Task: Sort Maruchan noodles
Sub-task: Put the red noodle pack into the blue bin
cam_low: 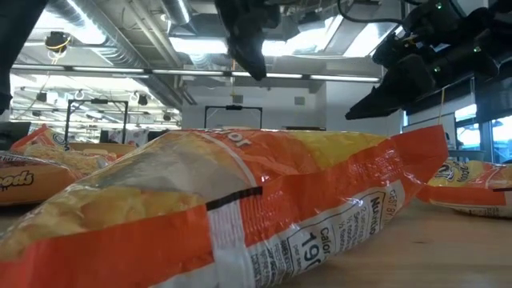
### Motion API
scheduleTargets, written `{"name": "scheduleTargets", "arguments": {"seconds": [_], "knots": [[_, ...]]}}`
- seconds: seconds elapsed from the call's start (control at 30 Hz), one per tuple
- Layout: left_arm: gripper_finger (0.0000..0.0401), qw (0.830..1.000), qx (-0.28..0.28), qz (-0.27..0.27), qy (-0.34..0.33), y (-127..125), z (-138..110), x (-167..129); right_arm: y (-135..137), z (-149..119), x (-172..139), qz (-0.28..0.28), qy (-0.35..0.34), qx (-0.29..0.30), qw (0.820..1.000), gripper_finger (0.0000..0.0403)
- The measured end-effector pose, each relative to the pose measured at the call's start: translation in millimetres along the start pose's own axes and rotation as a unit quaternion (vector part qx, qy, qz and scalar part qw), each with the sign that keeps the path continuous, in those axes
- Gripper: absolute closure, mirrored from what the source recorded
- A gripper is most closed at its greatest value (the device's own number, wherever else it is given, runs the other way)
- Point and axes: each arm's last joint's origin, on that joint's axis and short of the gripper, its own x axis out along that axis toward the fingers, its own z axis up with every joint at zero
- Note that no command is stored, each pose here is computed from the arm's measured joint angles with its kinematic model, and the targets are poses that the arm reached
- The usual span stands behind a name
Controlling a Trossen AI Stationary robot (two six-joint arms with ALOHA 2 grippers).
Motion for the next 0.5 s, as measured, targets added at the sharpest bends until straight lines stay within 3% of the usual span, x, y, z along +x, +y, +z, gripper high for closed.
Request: {"name": "scheduleTargets", "arguments": {"seconds": [0.2, 0.37, 0.5], "knots": [[0.0203, 0.997, 0.032, -0.062, 0.043, -66.5, -26.3, 18.3, 8.0, -4.8, 7.4, 0.023, 0.017, 0.016, 0.999, 0.0153], [0.0203, 0.992, 0.069, -0.101, 0.024, -116.4, -56.6, 31.1, 25.2, -7.3, 15.1, 0.044, 0.02, 0.029, 0.998, 0.0153], [0.0203, 0.99, 0.067, -0.121, 0.0, -141.0, -76.9, 35.8, 42.0, -9.7, 19.9, 0.071, 0.018, 0.047, 0.996, 0.0153]]}}
